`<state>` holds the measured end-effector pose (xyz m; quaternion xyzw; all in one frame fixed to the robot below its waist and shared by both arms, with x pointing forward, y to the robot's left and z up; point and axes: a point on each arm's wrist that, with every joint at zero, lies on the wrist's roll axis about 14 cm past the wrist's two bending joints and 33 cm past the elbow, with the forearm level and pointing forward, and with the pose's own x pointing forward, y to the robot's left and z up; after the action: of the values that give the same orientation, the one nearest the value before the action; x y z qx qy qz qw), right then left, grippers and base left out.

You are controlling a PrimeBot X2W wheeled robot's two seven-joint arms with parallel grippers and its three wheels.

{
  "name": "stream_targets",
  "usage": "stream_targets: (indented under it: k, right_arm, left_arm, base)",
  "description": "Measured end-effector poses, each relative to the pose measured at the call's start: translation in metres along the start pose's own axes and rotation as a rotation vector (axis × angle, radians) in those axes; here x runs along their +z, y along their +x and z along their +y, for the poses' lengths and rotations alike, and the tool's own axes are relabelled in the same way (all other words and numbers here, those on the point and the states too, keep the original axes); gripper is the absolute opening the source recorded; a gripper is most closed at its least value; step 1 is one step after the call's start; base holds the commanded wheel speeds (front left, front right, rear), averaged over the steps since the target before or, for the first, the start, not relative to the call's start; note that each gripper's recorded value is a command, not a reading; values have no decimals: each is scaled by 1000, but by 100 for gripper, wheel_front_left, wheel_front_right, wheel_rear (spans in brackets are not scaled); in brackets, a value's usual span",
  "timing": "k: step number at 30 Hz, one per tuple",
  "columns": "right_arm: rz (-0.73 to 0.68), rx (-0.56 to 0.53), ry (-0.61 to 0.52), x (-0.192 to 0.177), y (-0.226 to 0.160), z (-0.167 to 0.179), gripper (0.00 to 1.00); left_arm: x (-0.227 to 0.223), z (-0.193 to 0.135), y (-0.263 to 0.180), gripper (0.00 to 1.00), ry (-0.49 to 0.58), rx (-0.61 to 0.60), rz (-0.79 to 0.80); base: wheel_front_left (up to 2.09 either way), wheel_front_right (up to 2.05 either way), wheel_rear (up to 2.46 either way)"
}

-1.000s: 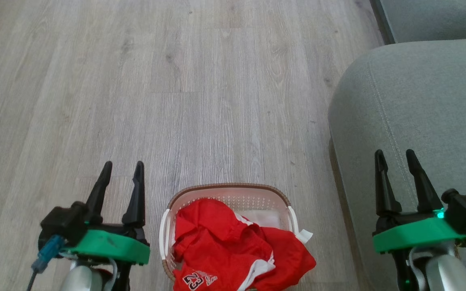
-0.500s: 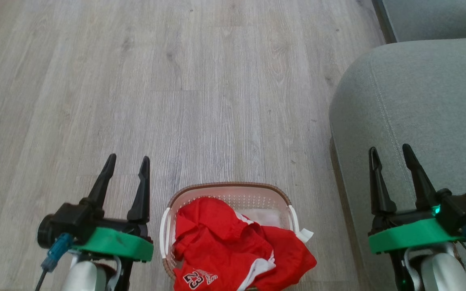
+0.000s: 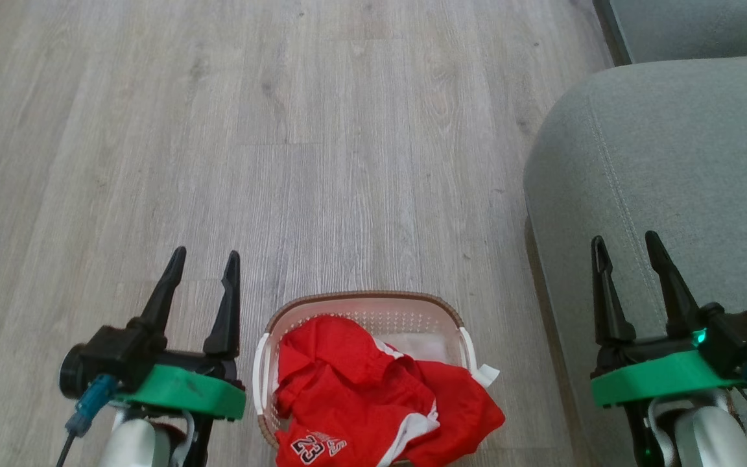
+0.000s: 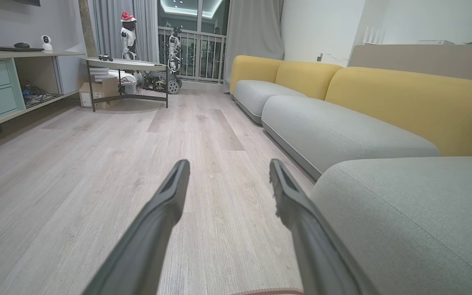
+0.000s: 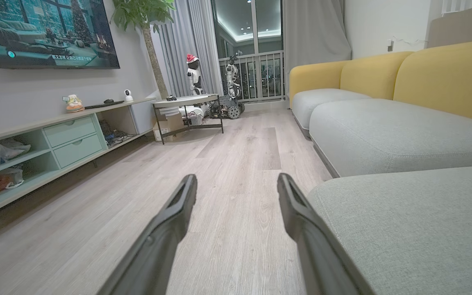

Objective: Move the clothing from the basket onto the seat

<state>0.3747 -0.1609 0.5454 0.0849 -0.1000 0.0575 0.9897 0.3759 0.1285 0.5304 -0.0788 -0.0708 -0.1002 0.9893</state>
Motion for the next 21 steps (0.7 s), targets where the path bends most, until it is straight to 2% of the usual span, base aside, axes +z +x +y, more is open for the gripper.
stream_targets:
  k: [15,21]
  right_arm:
    - [11,-34,3,-5,2,-11,100]
    - [-16,-48,-8,0,20,-20,100]
  left_arm:
    - [-17,-7,15,100,-27,-26,42]
    - [-39,-19,35,100,-59,-75,90]
  base:
    - [0,0,0]
    - [0,0,0]
